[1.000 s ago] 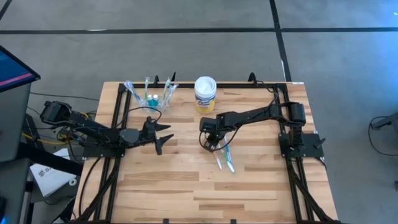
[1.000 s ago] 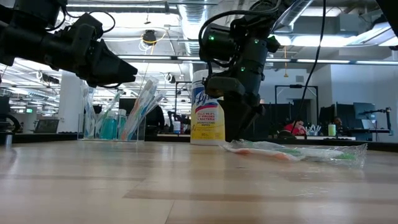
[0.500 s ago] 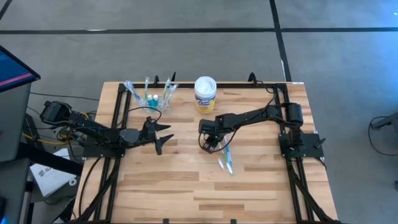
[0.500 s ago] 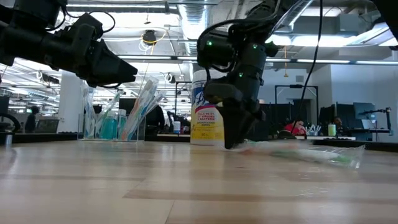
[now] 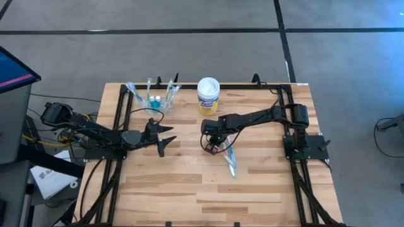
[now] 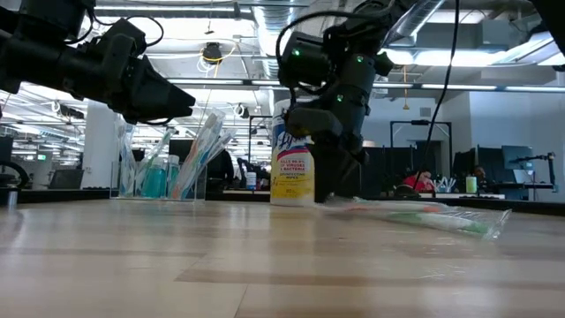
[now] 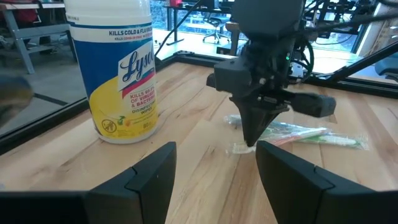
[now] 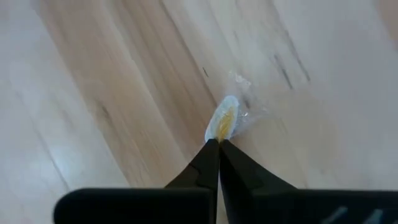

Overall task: Pick & Place toothbrushing station
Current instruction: Put the orange toothbrush into the transparent organizer

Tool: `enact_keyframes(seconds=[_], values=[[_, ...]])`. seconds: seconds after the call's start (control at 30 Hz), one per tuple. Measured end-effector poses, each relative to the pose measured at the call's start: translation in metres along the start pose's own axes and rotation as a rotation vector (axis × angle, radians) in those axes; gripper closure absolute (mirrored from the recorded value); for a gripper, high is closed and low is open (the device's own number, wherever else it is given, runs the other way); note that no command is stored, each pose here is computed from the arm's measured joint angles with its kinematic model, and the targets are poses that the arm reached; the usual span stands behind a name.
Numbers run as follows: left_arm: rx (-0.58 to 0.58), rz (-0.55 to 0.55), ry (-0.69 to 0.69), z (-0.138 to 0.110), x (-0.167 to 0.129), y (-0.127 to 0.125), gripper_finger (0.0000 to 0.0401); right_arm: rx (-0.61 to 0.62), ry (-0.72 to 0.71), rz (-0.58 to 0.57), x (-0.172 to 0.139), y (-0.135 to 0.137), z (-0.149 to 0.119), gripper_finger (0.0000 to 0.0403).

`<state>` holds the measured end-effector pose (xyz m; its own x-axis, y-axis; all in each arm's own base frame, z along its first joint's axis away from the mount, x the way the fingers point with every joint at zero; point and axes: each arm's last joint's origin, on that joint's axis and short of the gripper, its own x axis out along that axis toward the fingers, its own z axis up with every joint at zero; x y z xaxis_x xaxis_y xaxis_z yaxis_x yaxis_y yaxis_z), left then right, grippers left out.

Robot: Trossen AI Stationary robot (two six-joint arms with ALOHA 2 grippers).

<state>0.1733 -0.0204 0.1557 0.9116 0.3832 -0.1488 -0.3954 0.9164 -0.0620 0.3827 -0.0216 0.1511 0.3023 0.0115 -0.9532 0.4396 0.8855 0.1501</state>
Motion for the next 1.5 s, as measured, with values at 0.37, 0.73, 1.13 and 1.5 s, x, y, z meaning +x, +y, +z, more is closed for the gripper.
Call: enact_keyframes(seconds=[0.37, 0.73, 1.13, 1.5], values=[[0.0, 0.0, 0.001, 0.0, 0.0, 0.0, 0.0187, -0.127, -0.107, 0.037, -0.018, 0.012, 0.022, 0.0403], [-0.034, 0.0, 0.0, 0.0, 0.0, 0.0, 0.0187, -0.293, -0.335, 0.13, -0.047, 0.031, 0.056, 0.0403], [-0.074, -0.028, -0.016, 0.002, 0.0, -0.001, 0.0187, -0.425, -0.622, 0.171, -0.084, 0.047, 0.088, 0.0403], [-0.104, -0.074, -0.068, 0.009, 0.0, -0.003, 0.0187, -0.455, -0.777, 0.193, -0.095, 0.052, 0.099, 0.0403]])
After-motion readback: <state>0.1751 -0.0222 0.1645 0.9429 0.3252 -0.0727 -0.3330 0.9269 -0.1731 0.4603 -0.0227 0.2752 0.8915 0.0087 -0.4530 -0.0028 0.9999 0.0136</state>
